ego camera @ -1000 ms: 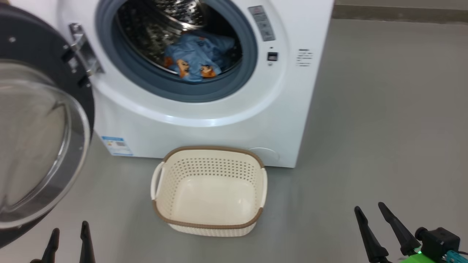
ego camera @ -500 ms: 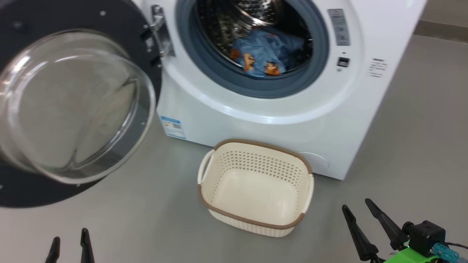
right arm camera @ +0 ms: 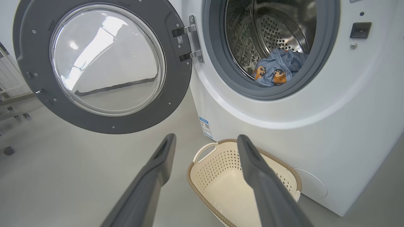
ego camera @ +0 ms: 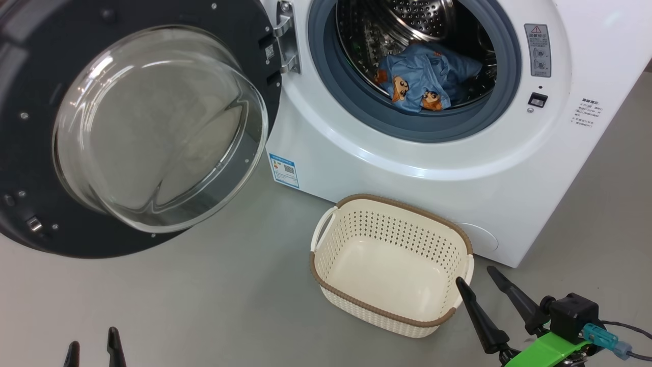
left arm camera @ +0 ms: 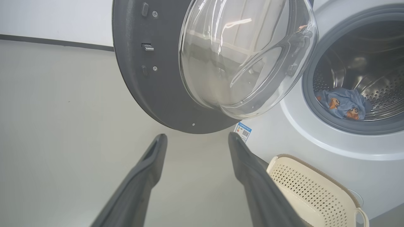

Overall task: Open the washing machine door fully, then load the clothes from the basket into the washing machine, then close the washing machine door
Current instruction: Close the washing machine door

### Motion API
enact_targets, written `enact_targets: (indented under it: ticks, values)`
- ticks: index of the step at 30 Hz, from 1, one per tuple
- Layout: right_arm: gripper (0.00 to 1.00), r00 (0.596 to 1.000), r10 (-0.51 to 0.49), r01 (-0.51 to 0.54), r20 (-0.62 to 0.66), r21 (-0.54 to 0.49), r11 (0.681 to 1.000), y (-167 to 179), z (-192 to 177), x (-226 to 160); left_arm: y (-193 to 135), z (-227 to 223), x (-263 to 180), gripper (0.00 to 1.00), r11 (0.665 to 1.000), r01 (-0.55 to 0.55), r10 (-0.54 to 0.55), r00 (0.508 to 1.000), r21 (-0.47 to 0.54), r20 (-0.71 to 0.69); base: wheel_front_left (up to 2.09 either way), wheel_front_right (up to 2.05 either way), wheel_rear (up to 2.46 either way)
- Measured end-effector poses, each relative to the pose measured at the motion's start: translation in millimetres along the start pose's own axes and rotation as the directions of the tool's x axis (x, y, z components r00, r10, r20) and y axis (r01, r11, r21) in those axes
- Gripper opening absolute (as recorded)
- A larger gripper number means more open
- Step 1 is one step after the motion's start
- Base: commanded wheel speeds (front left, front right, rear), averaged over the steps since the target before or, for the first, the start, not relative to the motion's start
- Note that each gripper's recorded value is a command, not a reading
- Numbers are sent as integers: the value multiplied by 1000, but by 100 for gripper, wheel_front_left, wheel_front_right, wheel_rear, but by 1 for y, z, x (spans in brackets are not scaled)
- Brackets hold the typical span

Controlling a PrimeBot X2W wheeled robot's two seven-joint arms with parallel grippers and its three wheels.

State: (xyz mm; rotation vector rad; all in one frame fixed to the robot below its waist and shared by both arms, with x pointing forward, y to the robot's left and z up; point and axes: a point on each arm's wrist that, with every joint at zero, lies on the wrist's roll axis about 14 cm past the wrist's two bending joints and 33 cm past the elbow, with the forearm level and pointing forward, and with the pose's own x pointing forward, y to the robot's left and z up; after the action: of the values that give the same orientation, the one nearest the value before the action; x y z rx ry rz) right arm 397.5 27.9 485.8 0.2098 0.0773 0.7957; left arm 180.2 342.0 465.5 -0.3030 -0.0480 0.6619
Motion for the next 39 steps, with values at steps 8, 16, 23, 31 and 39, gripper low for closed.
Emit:
enact_targets:
  ticks: [8, 16, 23, 31, 39]
  values:
    - [100, 1000, 8, -8, -5, 3, 1000, 2, -1, 0, 2, 11, 0, 29, 999, -12, 14, 999, -46, 40, 0, 0, 0]
    - [100, 999, -41, 41, 16, 20, 999, -8, 4, -5, 13, 83, 25, 0, 998, -8, 25, 966, -64, 258, 0, 0, 0]
    - [100, 994, -111, 110, 11, 36, 993, -25, -1, -21, 23, 187, 61, 0, 995, 64, -20, 869, -73, 495, 0, 0, 0]
    - [100, 983, -184, 184, 2, 53, 982, -52, -10, -31, 34, 265, 108, 0, 986, 96, 5, 793, -133, 609, 0, 0, 0]
    - [100, 973, -231, 231, -14, 63, 971, -73, -21, -32, 45, 270, 166, 0, 952, 91, 75, 857, -292, 511, 0, 0, 0]
